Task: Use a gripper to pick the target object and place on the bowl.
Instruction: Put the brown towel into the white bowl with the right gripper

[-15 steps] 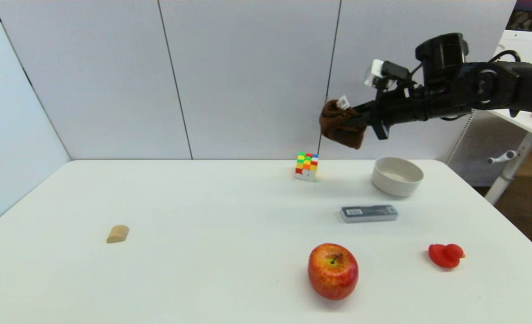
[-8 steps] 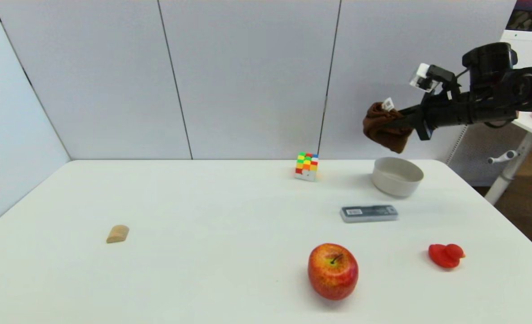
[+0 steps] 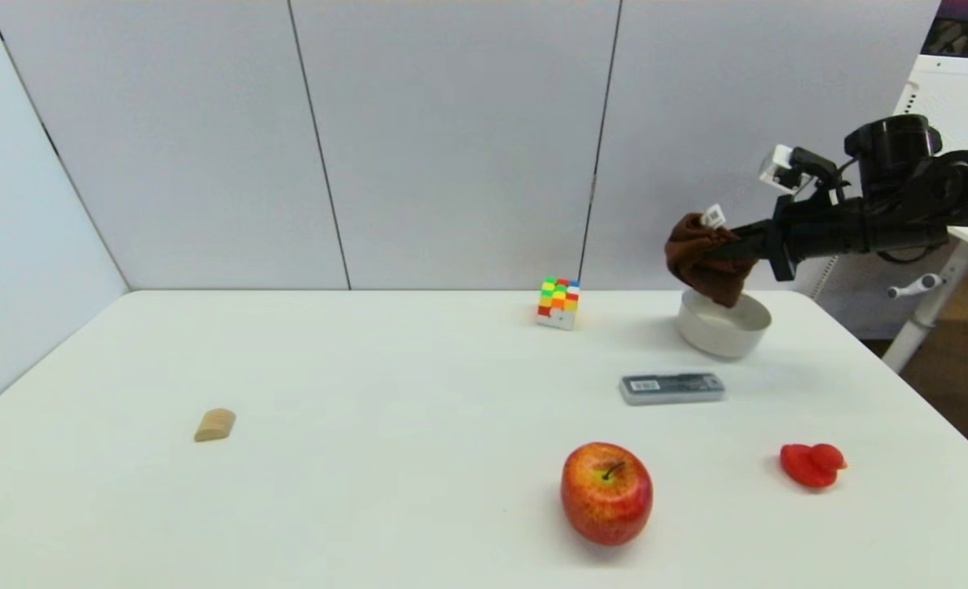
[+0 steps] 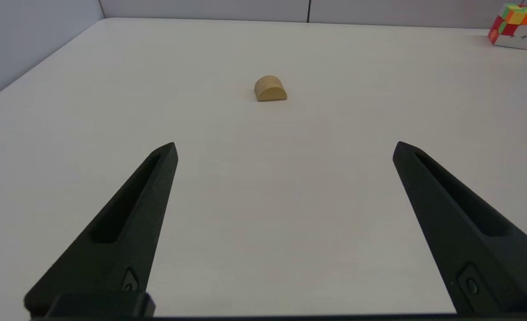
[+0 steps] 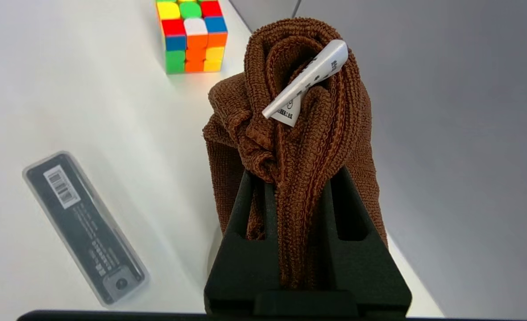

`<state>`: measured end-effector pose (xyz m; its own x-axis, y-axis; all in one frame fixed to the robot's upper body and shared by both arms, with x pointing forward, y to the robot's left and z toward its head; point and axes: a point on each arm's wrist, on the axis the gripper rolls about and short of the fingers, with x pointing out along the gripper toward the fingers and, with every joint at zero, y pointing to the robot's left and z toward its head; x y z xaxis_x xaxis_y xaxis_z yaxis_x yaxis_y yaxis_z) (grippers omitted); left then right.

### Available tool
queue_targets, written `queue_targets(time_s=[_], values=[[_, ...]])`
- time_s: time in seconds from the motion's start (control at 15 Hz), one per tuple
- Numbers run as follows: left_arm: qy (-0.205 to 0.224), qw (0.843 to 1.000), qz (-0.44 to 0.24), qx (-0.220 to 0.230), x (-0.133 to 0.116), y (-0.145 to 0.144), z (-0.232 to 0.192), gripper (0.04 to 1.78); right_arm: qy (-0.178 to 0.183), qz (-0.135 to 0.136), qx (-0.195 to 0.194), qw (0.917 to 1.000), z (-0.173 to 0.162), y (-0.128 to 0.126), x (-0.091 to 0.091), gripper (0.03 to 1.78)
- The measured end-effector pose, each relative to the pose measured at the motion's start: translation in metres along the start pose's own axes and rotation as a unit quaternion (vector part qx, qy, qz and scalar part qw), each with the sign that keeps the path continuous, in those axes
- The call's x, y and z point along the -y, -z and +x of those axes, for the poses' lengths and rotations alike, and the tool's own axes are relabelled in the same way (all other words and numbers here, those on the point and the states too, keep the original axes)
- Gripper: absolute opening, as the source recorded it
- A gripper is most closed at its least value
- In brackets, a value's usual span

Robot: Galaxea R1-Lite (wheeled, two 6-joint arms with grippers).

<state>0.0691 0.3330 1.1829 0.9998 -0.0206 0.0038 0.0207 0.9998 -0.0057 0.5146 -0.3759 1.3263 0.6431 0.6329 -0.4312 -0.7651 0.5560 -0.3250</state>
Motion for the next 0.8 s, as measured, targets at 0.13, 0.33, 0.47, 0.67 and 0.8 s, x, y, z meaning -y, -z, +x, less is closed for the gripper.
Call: queue_targets(time_s=[0.13,0.33,0.47,0.67,0.8], values=[[0.0,1.0,0.0,0.0,0.0,0.0,0.0,1.71,-0.002,0.009,-0.004,0.9999,0.003,0.01,0.003,0.27],[0.0,1.0,0.0,0.0,0.0,0.0,0.0,1.71,0.004,0.029,-0.013,0.9995,0.001,0.026,0.01,0.27],[0.0,1.0,0.0,0.0,0.0,0.0,0.0,1.71,-0.001,0.038,-0.011,0.9992,0.002,0.033,0.012,0.27],[0.0,1.0,0.0,0.0,0.0,0.0,0.0,1.71,-0.018,0.057,0.004,0.9982,0.003,0.041,0.014,0.27],[0.0,1.0,0.0,0.0,0.0,0.0,0.0,1.71,-0.026,0.083,0.012,0.9962,0.004,0.042,0.014,0.27]])
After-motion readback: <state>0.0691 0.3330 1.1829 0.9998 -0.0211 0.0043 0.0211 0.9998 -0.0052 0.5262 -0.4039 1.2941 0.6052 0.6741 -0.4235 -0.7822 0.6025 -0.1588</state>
